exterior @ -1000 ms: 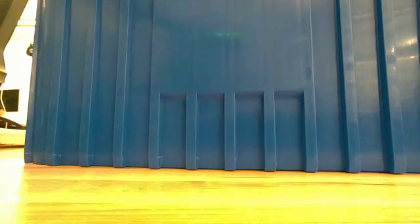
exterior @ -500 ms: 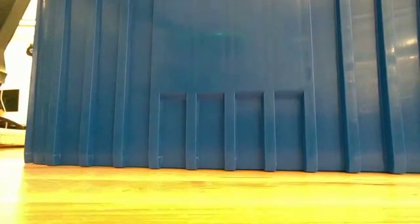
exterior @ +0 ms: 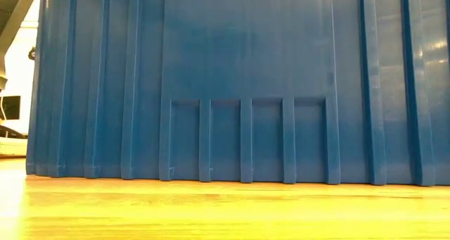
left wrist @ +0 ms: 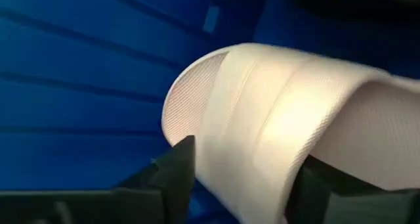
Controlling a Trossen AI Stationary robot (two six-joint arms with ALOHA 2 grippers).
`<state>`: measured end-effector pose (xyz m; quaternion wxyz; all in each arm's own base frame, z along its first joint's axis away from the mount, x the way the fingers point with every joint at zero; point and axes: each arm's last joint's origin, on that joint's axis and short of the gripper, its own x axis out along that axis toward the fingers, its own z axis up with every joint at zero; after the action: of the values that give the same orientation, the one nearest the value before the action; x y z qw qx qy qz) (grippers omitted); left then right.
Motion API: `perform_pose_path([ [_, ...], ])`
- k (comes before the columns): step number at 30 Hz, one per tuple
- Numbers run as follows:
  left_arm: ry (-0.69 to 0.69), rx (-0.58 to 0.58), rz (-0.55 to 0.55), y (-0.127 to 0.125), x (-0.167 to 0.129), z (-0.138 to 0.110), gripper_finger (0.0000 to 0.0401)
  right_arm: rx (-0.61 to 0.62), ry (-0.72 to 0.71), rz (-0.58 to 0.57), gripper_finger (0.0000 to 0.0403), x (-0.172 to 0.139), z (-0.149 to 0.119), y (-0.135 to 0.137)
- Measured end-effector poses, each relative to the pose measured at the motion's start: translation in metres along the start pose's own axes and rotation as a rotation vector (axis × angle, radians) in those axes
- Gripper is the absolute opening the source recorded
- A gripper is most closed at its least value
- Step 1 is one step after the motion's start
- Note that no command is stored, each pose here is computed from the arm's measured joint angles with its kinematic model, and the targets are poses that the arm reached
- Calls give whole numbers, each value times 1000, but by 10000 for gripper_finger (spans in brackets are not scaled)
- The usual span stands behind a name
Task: Pick and place slides into bin
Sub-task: Put the pink slide into the blue bin
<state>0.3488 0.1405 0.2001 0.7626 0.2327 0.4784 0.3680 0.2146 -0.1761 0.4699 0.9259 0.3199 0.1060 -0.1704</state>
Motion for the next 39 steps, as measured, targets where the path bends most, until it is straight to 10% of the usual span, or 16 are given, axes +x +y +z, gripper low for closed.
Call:
perform_pose_path([
  [16,12,17,-46,5,-3,2,352,-3,-4,4,206,0,0,0],
  [28,31,65,-262,14,-20,11,361,-6,-3,7,206,0,0,1],
  [39,-72,-243,-310,71,-122,19,361,-20,-9,9,206,0,1,1],
])
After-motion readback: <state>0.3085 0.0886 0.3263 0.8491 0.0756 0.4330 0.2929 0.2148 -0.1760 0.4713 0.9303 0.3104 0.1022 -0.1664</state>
